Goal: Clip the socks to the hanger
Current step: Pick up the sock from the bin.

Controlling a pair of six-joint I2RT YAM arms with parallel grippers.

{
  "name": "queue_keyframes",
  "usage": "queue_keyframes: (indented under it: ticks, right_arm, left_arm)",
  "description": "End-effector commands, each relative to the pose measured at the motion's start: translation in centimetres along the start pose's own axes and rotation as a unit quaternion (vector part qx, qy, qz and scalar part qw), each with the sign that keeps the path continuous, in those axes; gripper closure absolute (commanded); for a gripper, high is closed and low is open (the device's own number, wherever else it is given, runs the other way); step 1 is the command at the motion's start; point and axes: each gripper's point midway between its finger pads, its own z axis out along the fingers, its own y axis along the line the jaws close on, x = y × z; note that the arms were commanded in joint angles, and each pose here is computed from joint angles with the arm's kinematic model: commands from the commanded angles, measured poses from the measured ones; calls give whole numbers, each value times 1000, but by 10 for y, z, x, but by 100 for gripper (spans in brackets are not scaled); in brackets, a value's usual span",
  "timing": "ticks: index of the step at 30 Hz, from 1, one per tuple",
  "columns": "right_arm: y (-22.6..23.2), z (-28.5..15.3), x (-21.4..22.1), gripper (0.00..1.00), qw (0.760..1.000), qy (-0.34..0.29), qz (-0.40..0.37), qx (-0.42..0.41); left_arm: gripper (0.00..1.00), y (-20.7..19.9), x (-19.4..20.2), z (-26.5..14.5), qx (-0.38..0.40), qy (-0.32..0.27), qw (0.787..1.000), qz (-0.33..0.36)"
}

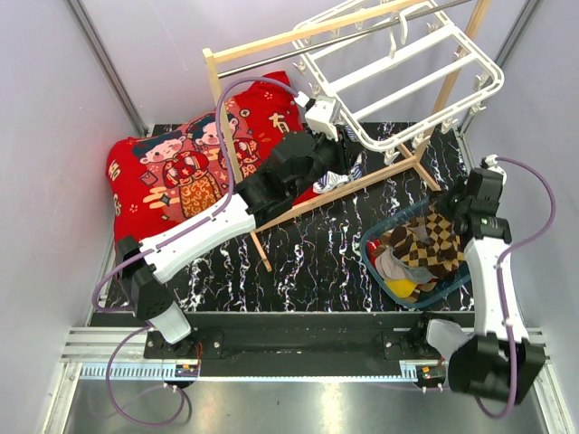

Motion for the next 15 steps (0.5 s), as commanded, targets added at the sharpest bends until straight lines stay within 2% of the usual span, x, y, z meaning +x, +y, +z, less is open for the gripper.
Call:
queue_keyframes:
  ticks: [1, 6, 10, 15]
  right_arm:
    - [36, -37, 0, 100, 990, -35, -96, -92]
    - [73, -85, 3, 100, 964, -80, -152, -203]
    - [104, -115, 12, 100, 936, -81, -163, -301]
    - [133, -140, 13, 100, 908, -76, -158, -381]
  left_arm:
    - [100, -15, -45, -15, 22, -42, 999, -14]
    - [100, -18, -54, -21, 26, -51, 998, -21]
    - [100, -21, -59, -24, 31, -55, 998, -27]
    - [100, -26, -60, -25, 45, -55, 997, -36]
